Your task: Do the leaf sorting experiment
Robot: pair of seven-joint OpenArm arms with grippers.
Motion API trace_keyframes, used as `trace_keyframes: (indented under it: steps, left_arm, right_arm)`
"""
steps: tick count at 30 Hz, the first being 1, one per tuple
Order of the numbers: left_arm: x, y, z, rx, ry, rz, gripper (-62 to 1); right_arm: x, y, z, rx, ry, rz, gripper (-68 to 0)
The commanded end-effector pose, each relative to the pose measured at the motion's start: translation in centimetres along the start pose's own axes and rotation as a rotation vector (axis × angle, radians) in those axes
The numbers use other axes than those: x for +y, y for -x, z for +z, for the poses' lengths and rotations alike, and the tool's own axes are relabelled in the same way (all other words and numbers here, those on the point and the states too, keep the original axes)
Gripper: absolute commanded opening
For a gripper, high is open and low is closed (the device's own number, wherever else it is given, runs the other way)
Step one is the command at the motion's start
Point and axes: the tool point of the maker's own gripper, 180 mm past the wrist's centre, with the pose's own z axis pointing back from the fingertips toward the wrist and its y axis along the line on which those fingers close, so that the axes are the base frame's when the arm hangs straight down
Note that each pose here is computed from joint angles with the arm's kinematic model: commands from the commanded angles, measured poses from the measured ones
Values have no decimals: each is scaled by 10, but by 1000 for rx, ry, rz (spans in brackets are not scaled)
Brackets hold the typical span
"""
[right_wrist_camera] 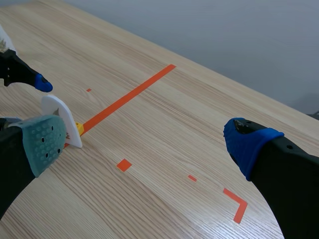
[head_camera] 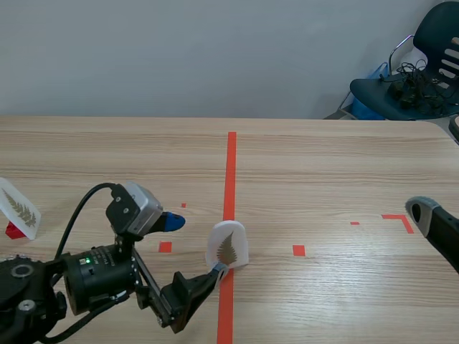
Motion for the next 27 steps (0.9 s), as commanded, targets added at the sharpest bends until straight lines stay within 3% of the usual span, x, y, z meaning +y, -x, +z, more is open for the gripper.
trace_keyframes:
  steps: [1, 6, 10, 14, 19, 23, 27]
  left_arm:
    - [4, -15, -8, -51, -14, -1, 14]
    - [0, -17, -22, -69, -19, 27, 14]
    - [-5, -23, -26, -100, -16, 41, -143]
    - [-5, -26, -26, -112, -15, 42, -348]
    - [-5, -26, -26, -113, -15, 43, -498]
    - [-6, -26, -26, -114, -14, 43, -555]
    - [-14, -31, -22, -123, 31, 41, -554]
  right_arm:
    - [-2, -8, -2, -34, 6, 5, 4]
    - [-2, -8, -2, -34, 6, 5, 4]
    - [-2, -8, -2, -34, 6, 5, 4]
    - [-2, -8, -2, -34, 6, 5, 4]
    - [-2, -8, -2, -34, 6, 5, 4]
    - [-2, -8, -2, -34, 6, 5, 4]
    - [-2, -8, -2, -33, 6, 5, 4]
